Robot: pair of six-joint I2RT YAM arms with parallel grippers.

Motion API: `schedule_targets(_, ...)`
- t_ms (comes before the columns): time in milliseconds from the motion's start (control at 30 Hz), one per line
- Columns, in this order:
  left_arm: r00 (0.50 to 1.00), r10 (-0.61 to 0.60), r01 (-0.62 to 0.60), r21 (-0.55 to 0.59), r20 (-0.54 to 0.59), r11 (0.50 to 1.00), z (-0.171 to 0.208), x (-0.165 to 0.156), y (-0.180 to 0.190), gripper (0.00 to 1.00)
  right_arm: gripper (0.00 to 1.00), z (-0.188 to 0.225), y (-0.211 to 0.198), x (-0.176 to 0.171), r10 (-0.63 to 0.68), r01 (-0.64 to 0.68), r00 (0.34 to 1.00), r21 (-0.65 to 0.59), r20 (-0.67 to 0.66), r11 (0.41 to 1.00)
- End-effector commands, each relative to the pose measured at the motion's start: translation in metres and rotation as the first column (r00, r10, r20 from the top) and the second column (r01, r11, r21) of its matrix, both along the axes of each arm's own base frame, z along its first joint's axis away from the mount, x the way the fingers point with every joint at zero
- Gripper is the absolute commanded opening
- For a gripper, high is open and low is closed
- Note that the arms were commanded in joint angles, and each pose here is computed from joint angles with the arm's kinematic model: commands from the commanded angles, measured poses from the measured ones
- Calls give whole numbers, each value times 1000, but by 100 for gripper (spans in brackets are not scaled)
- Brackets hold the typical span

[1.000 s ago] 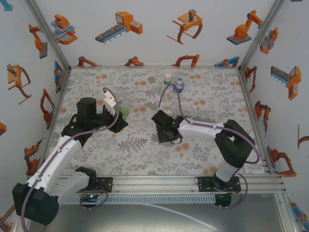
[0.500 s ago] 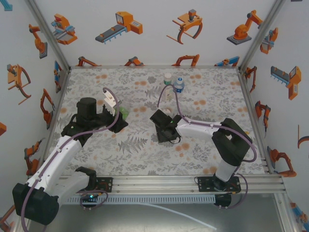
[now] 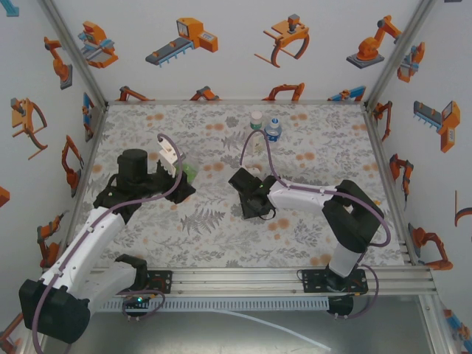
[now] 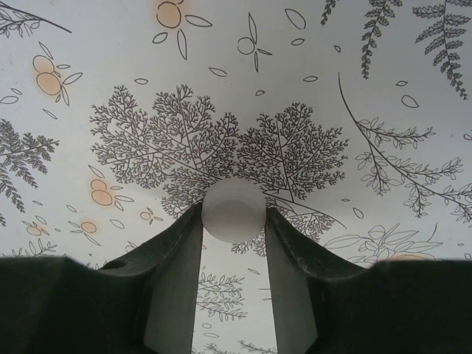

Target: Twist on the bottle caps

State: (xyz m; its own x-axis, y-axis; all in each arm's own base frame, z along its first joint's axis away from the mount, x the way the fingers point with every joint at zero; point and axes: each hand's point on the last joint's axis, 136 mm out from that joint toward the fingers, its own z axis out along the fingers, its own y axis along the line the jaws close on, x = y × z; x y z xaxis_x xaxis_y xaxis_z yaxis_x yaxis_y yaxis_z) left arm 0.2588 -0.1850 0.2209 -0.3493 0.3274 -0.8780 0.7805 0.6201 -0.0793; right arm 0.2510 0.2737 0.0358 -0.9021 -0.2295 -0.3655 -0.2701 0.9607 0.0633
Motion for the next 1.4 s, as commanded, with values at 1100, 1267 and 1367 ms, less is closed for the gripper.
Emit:
schedule_targets(1100,713,-687,662,190,140,725,6,-137,-54,0,9,302,32,-118,563,-946,241,61,790,319)
schedule_targets(1267,693,-704,676,201,154,709,12,-144,-58,0,7,322,38,-146,557,-990,68,-11,828,138)
schedule_targets(1367,685,-713,687,195,150,701,14,-146,-61,0,7,322,45,-151,574,-996,43,-11,818,91)
